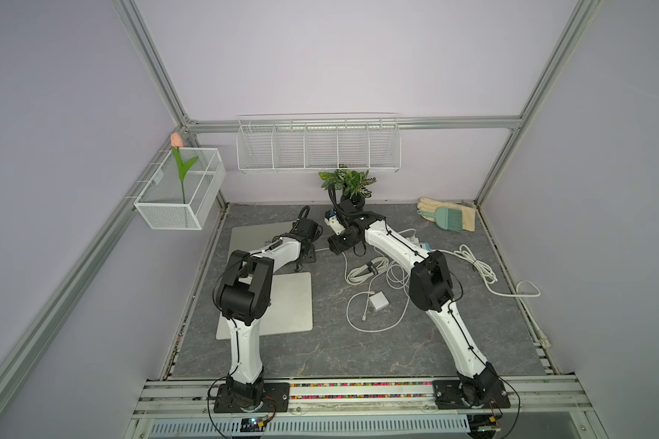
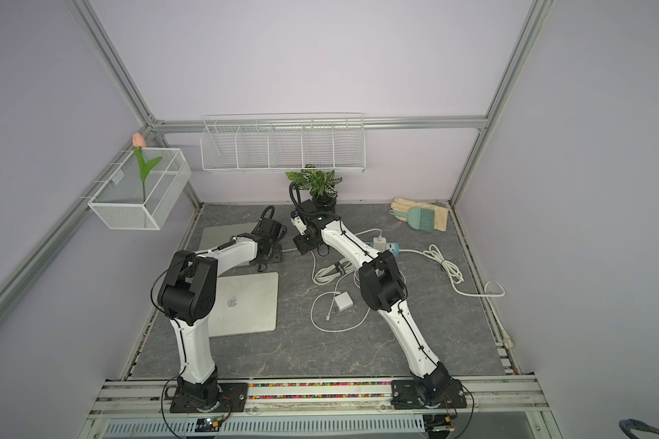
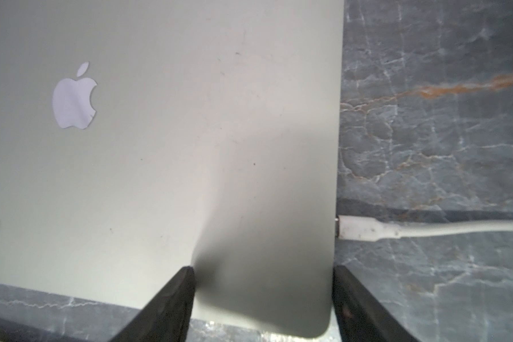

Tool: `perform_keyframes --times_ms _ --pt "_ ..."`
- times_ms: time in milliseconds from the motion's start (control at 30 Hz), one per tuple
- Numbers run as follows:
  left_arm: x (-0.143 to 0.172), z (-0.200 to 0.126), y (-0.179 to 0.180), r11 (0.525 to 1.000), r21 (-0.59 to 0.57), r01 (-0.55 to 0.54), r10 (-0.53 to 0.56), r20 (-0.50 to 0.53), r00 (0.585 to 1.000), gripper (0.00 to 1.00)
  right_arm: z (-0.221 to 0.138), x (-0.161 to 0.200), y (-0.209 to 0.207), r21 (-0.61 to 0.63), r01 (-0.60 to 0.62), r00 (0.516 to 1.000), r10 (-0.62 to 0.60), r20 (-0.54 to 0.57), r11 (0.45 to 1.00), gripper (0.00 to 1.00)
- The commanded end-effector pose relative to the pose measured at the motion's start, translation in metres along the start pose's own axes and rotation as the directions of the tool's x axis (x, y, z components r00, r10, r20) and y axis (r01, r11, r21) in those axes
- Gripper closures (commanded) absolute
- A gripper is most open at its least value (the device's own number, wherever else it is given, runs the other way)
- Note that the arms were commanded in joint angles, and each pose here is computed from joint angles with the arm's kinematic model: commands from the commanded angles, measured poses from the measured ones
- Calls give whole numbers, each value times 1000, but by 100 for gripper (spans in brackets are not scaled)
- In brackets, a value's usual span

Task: Unplug the laptop charger
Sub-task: Remove the charging cable from the laptop.

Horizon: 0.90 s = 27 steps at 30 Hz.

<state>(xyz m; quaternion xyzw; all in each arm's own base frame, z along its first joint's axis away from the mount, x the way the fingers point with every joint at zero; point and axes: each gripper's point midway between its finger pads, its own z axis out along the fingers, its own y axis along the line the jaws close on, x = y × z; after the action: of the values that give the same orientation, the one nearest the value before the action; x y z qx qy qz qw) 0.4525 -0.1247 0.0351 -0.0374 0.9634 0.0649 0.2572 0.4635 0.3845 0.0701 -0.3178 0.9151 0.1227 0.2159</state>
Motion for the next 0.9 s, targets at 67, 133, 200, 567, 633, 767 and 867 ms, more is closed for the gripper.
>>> perform_keyframes --times_ms 67,133,200,567,633,767,867 --pt "16 3 21 999 -52 -4 1 -58 998 25 13 21 -5 14 21 996 -20 -84 1000 38" --pt "16 3 21 999 -53 -5 2 -58 998 26 16 25 -7 13 20 995 -19 -98 1000 38" --pt "14 2 21 999 -52 -4 1 -55 999 26 19 27 -7 6 21 994 -20 -105 1000 39" --pt "15 2 20 999 -49 1 -4 -58 998 25 34 36 -9 -7 17 991 -18 -130 1000 69" --pt "16 3 21 999 -51 0 -4 -62 998 25 35 37 -11 2 20 991 -20 -132 1000 68" --pt "16 3 20 999 -46 1 -4 -61 998 25 36 36 -13 10 24 991 -23 -130 1000 66" --pt "15 2 19 999 -45 1 -4 -60 998 25 38 37 -13 7 29 991 -28 -134 1000 72"
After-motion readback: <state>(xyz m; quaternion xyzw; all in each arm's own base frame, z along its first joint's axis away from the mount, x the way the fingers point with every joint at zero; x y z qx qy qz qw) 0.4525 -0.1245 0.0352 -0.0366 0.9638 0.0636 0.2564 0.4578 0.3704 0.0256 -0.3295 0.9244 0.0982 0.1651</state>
